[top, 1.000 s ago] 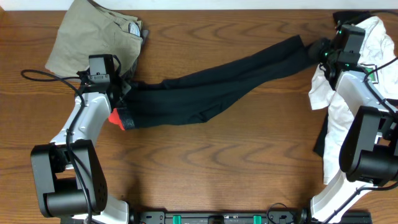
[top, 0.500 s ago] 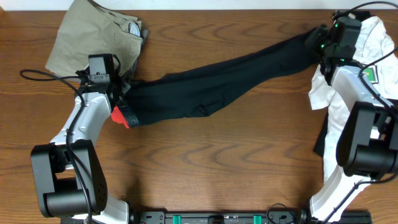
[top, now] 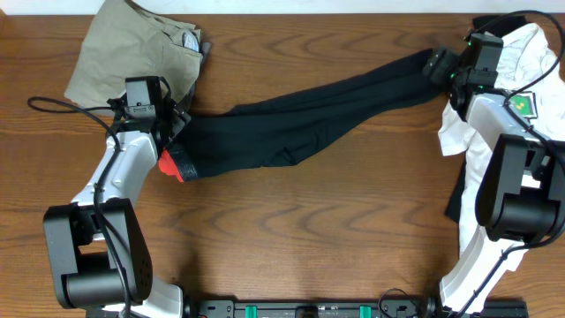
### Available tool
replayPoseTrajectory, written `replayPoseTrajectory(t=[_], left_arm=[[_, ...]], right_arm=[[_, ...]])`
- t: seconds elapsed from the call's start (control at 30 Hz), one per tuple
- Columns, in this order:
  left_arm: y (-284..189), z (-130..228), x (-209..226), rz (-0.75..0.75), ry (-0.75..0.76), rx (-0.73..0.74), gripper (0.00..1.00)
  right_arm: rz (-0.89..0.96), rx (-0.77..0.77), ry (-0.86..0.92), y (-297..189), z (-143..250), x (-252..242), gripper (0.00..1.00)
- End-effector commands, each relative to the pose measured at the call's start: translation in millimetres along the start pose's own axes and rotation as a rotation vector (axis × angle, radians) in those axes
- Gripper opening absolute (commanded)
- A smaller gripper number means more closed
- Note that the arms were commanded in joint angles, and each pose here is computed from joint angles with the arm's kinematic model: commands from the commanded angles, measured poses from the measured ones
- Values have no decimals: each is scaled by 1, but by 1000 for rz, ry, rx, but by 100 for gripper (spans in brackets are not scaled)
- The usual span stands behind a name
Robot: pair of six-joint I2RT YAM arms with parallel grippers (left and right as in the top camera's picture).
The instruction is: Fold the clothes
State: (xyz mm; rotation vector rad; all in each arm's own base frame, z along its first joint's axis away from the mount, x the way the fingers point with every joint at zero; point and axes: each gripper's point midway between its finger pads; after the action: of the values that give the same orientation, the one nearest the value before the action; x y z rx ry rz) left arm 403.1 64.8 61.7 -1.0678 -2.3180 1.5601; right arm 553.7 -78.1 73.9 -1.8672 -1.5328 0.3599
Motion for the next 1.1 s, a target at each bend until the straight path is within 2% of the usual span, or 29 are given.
replayPoseTrajectory(t=[0.0, 0.23, 0.27, 0.3, 0.4, 0.57, 0.73, 1.07], left_arm=[[-5, -2, 7, -24, 25, -4, 100], [-37, -2, 14, -57, 99, 35, 98], [-43, 0, 16, -64, 102, 43, 98], [-48, 2, 19, -70, 104, 53, 98], [-64, 7, 26, -80, 111, 78, 98], [-89, 12, 22, -20, 138, 100, 98], [-99, 8, 21, 3, 184, 78, 98], [-98, 9, 21, 0, 187, 81, 98]], right_arm=[[-40, 28, -131, -5, -12, -1, 79], [-48, 110, -331, -28, -37, -6, 61], [-50, 110, -373, -31, -42, -5, 50], [-59, 109, -421, -34, -45, -3, 45], [-57, 109, -512, -35, -47, -3, 39], [-55, 160, -556, -27, -32, -12, 50], [-102, 233, -568, -8, -3, -13, 72], [-141, 289, -559, 27, 33, -18, 72]])
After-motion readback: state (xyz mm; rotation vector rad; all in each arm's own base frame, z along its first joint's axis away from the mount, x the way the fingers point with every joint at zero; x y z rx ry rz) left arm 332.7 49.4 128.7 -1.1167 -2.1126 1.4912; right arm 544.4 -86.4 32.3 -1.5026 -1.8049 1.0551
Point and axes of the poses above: each gripper's point midway between its finger pads, its own y axis out along the fingers, its own x axis along the line the jaws close on, z = x × y, and after that the axes turned 6 degrees about -y, right-handed
